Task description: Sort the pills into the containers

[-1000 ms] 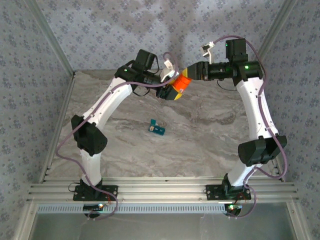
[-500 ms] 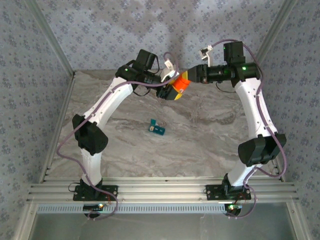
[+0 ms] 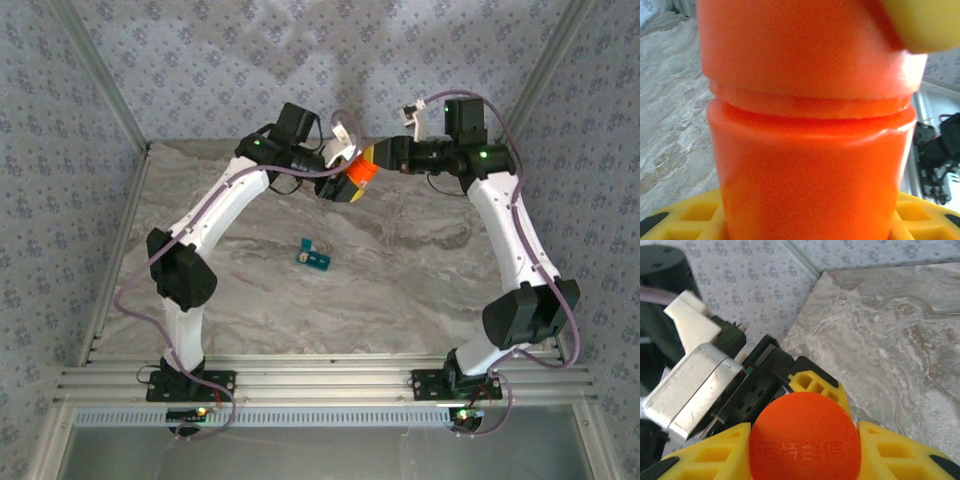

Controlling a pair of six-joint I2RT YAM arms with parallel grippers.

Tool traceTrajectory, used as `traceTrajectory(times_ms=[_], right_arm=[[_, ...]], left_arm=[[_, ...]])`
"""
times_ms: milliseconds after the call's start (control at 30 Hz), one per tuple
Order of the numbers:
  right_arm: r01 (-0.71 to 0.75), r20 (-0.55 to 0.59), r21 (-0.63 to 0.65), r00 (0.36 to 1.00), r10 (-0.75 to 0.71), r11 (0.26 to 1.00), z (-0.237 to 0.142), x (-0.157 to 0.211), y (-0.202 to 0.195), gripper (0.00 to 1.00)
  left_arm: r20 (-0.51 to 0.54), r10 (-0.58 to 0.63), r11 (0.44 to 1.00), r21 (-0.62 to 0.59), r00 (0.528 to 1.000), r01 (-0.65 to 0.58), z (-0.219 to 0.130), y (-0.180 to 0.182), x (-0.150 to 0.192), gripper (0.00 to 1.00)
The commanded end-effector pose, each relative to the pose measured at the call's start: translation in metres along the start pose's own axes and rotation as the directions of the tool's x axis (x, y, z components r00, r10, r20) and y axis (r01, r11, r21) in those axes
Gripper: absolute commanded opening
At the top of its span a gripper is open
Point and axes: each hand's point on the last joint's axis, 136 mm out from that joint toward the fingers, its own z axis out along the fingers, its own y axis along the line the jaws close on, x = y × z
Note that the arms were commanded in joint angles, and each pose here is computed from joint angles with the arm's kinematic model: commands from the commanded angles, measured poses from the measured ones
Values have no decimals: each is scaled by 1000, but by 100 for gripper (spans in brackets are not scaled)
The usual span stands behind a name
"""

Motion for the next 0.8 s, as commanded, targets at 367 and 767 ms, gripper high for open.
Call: traceTrajectory(times_ms=[367,767], right_arm=[[-285,41,136,958,282,949,34,39,-37,24],[-340,117,67,936,331,938,12,-1,-34,37]], left_arm=[[205,208,944,-299,956,-142,-21,7,-66,0],[208,190,953,-274,959,-129,-25,14,-62,0]])
